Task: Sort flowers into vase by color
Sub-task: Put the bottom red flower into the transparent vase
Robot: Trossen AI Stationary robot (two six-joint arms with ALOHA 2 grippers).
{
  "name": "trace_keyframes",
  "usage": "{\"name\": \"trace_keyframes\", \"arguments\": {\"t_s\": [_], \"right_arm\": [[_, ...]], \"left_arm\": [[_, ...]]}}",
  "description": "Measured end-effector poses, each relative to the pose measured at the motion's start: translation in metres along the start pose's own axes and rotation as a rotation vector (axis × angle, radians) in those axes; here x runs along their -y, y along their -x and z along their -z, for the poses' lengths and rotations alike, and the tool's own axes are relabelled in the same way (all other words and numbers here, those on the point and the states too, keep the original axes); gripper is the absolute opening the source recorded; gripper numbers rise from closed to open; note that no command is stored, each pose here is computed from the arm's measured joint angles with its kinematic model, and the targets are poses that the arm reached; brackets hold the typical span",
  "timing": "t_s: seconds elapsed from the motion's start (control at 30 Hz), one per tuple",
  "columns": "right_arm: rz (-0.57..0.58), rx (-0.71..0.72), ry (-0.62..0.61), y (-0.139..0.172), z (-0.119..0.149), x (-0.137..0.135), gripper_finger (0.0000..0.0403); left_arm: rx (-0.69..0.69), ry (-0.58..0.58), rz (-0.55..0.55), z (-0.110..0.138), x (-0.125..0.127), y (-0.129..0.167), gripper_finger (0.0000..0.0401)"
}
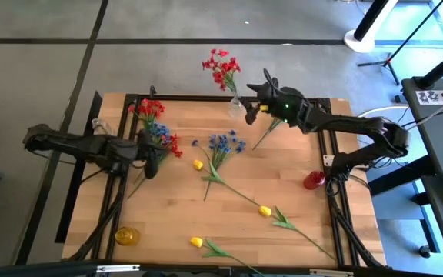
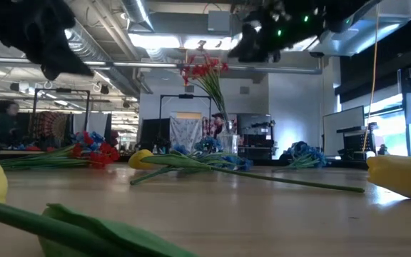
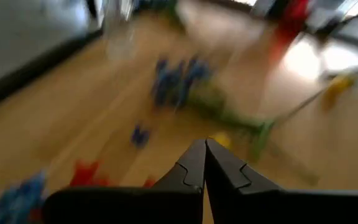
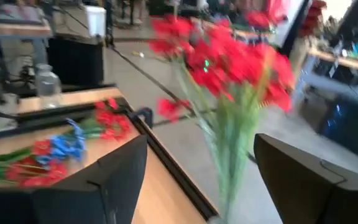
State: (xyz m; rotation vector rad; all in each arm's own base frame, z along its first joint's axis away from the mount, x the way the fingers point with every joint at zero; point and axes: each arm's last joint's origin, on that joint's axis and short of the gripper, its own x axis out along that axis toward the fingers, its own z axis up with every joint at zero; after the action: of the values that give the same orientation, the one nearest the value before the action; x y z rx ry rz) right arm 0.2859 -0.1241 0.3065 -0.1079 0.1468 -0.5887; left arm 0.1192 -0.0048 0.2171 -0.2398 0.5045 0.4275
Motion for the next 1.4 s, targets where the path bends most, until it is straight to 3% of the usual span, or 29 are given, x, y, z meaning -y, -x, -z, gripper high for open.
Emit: {"name": "trace_keyframes", "arguments": {"t_s": [0.33, 0.47, 0.67, 0.8, 1.0, 1.27, 1.4], "right_arm": [[-0.083, 0.007, 0.130, 0.024, -0.008, -0.061, 0.0296], [-0.060, -0.065, 0.166, 0.032, -0.002, -0.075, 0.0296], [-0.025, -0.203, 0.234, 0.043, 0.011, -0.090, 0.0296], [-0.042, -0.249, 0.221, 0.048, 0.016, -0.096, 0.0296], [-0.072, -0.327, 0.190, 0.057, 0.024, -0.105, 0.0296], [-0.088, -0.344, 0.207, 0.062, 0.026, -0.110, 0.0296], [-0.095, -0.352, 0.211, 0.062, 0.027, -0.110, 0.0296]], "left_arm": [[-0.394, 0.190, -0.275, -0.015, 0.011, -0.041, 0.0002], [-0.557, 0.258, -0.293, -0.008, 0.009, -0.060, 0.0002], [-0.775, 0.260, -0.319, 0.012, 0.008, -0.075, 0.0002], [-0.783, 0.311, -0.443, 0.017, 0.005, -0.076, 0.0002], [-0.807, 0.354, -0.438, 0.019, 0.006, -0.078, 0.0007], [-0.787, 0.363, -0.484, 0.020, 0.005, -0.078, 0.0091], [-0.780, 0.381, -0.523, 0.025, 0.002, -0.078, 0.0111]]}}
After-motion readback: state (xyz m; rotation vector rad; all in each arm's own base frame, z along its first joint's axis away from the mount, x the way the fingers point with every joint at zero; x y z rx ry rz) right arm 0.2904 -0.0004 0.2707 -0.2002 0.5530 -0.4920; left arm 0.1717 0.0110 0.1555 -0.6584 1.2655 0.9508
